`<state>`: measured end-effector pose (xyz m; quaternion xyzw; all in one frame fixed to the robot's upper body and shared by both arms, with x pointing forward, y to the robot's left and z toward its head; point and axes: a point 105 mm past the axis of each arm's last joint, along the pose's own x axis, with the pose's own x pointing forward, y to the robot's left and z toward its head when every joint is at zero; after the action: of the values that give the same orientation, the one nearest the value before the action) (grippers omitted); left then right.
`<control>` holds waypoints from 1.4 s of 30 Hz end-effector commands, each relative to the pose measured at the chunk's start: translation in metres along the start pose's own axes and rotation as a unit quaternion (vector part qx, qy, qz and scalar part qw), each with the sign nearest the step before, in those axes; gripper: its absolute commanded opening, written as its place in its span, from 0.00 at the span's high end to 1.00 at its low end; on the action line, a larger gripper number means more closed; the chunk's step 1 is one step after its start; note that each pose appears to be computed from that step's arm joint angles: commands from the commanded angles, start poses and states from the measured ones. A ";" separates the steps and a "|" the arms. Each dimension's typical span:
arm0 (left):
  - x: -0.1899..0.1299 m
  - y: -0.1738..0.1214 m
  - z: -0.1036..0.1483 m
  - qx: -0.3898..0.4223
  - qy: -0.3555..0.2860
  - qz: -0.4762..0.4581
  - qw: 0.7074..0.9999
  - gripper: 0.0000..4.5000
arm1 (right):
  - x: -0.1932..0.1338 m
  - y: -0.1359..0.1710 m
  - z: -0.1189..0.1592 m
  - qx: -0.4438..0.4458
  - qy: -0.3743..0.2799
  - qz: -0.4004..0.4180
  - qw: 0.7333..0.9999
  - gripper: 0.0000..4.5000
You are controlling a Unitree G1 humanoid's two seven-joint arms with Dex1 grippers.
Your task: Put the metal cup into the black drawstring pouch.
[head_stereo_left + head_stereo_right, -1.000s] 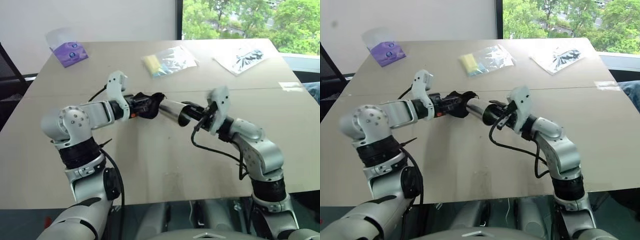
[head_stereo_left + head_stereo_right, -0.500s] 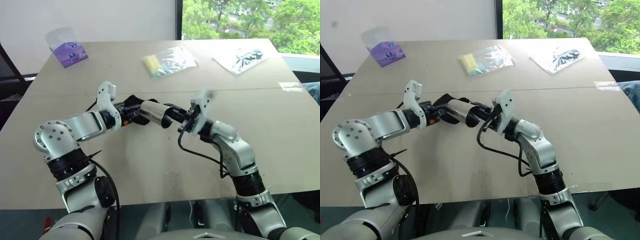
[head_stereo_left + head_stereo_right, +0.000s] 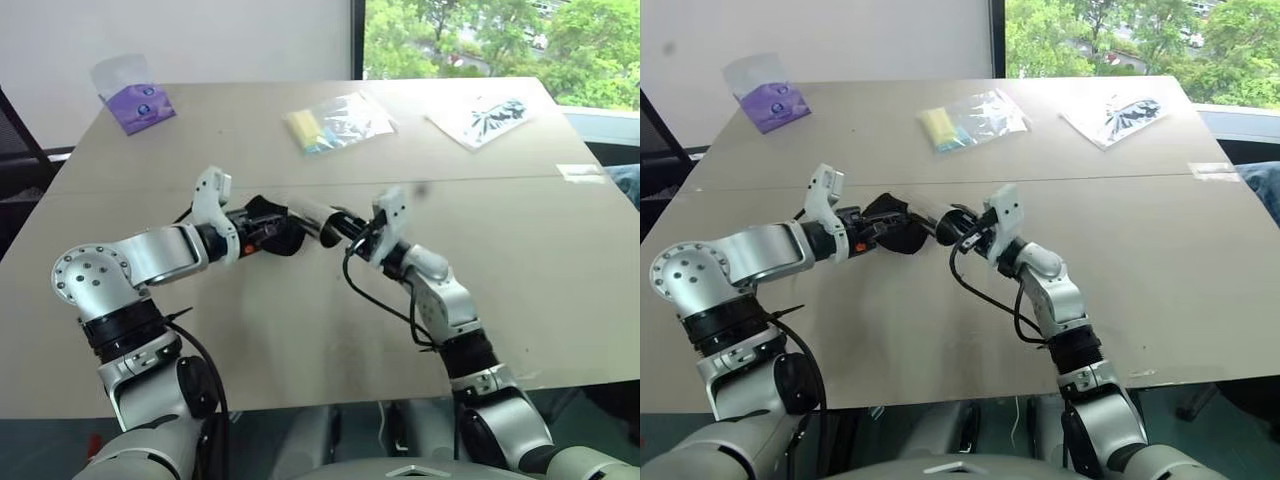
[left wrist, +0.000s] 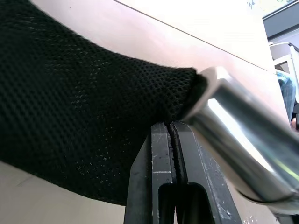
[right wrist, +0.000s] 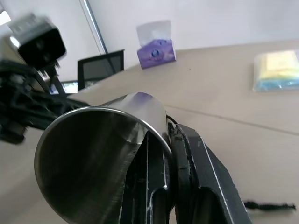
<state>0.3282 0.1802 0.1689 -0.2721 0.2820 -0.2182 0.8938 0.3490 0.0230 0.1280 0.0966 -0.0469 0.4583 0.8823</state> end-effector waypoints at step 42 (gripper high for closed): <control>0.001 -0.099 -0.011 0.134 0.016 -0.129 0.982 1.00 | 0.048 -0.011 0.017 0.234 -0.065 -0.082 0.966 0.98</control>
<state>0.3041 0.1079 0.2024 -0.1838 0.2592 -0.3442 0.8835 0.3941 0.0040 0.1104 0.2414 0.0295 0.3378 0.9093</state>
